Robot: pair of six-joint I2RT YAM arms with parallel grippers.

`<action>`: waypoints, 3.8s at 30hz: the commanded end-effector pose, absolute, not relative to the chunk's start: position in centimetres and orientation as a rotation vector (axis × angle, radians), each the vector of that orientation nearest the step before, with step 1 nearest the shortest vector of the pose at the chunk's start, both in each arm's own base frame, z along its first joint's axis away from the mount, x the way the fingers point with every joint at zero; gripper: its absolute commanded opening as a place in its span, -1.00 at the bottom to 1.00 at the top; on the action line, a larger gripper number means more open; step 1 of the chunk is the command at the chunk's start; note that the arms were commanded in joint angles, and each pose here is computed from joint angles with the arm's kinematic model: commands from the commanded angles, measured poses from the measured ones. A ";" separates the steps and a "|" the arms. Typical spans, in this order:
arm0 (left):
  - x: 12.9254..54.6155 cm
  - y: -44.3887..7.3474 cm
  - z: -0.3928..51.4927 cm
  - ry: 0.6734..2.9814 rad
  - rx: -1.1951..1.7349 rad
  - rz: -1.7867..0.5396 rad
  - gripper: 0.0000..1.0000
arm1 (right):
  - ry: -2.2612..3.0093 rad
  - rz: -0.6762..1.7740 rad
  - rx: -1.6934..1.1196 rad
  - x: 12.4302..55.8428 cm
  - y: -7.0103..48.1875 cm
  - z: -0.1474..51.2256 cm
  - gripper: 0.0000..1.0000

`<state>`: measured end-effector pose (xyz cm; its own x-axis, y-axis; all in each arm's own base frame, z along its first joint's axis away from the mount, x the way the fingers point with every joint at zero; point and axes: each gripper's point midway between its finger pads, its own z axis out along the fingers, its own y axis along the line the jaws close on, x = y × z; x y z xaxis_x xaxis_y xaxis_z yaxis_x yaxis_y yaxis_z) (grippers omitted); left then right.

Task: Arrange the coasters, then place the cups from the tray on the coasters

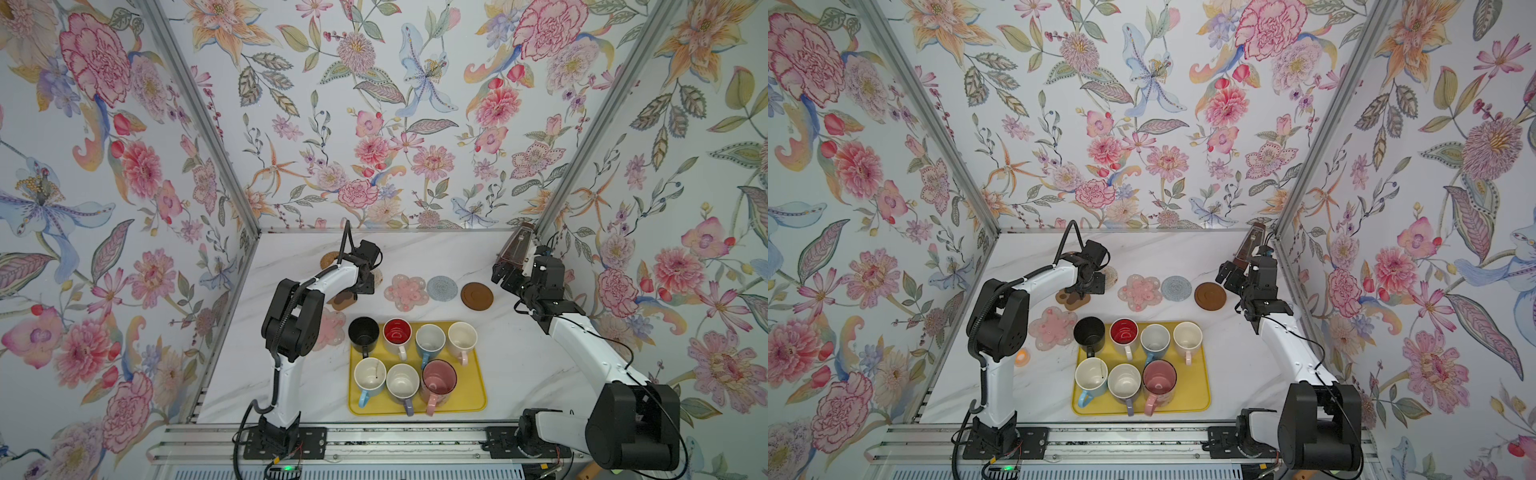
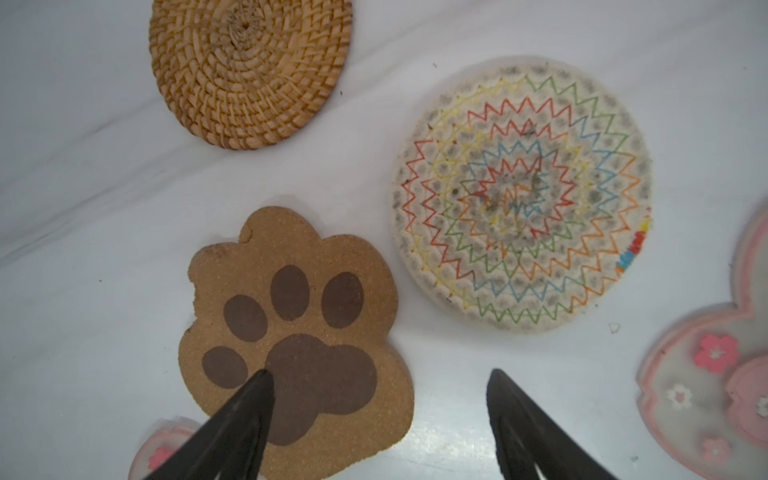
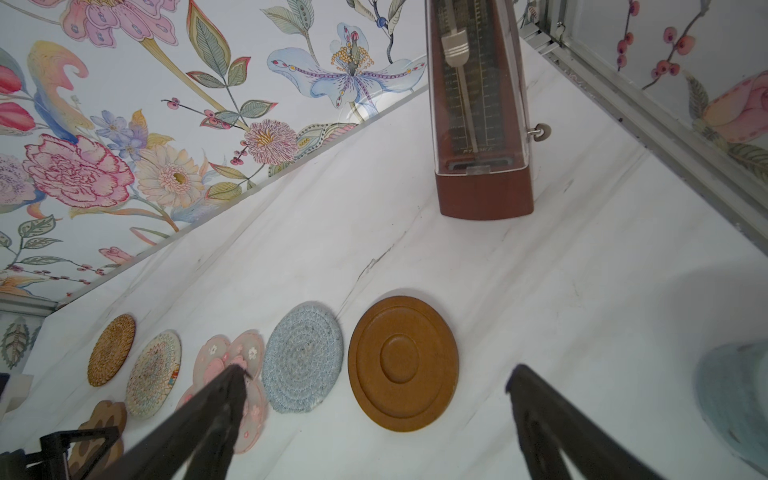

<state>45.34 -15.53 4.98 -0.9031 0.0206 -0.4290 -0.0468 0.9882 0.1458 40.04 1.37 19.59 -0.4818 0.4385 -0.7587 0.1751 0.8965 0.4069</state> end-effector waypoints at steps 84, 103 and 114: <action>53.5 -15.0 10.4 2.553 -0.037 0.141 0.58 | 2.093 0.356 0.540 37.0 0.3 20.2 0.98; 55.5 -21.3 5.8 2.596 -0.005 -0.022 0.56 | 2.113 0.381 0.539 36.7 0.7 19.3 0.98; 54.5 -21.4 3.9 2.635 -0.008 -0.031 0.56 | 2.118 0.384 0.540 36.9 0.8 19.1 0.98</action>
<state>55.41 -21.25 5.67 -0.8515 -0.0073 -0.5243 0.0032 0.9998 -0.0191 37.20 0.75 20.20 -0.4859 0.5005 -0.7166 0.2197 0.8634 0.4541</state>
